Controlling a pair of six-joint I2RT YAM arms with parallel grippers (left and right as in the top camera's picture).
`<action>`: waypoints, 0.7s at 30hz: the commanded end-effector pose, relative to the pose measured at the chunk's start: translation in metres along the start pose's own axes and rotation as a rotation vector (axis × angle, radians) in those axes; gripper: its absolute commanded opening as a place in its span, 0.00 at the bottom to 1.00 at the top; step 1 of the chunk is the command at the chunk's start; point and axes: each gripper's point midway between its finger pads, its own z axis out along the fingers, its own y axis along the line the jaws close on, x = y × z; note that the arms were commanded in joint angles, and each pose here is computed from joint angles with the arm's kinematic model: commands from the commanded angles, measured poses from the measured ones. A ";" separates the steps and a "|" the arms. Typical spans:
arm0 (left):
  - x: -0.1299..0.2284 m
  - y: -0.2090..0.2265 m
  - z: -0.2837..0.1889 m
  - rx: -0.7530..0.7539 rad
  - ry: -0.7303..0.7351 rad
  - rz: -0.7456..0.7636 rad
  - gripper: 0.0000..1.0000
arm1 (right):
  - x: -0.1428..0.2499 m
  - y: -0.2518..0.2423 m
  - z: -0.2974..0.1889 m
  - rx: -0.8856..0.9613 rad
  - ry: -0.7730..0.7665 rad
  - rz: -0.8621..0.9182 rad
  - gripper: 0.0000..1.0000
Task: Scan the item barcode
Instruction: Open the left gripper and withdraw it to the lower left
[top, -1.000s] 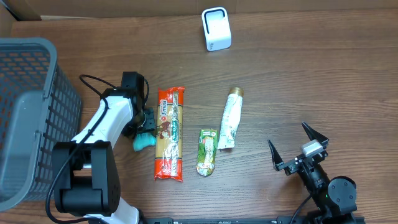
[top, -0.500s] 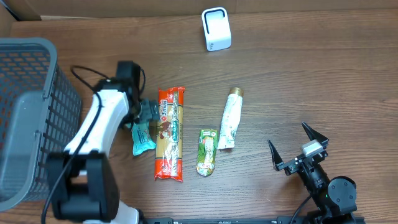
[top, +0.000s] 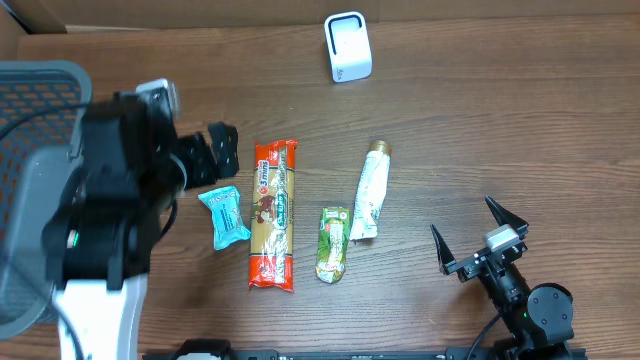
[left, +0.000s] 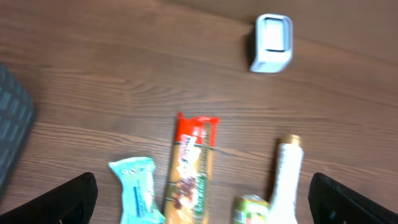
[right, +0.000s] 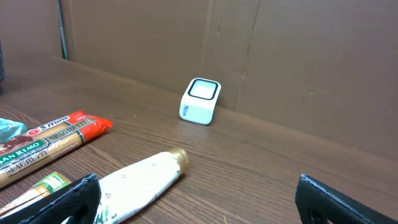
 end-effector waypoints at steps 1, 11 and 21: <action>0.005 -0.018 -0.017 0.091 -0.005 0.002 1.00 | 0.001 0.000 0.000 0.002 -0.005 0.006 1.00; 0.026 -0.012 -0.010 0.076 0.070 -0.010 1.00 | 0.001 0.000 0.000 0.002 -0.005 0.007 1.00; 0.032 -0.020 0.002 0.122 0.123 -0.018 1.00 | 0.001 0.000 0.000 0.002 -0.005 0.006 1.00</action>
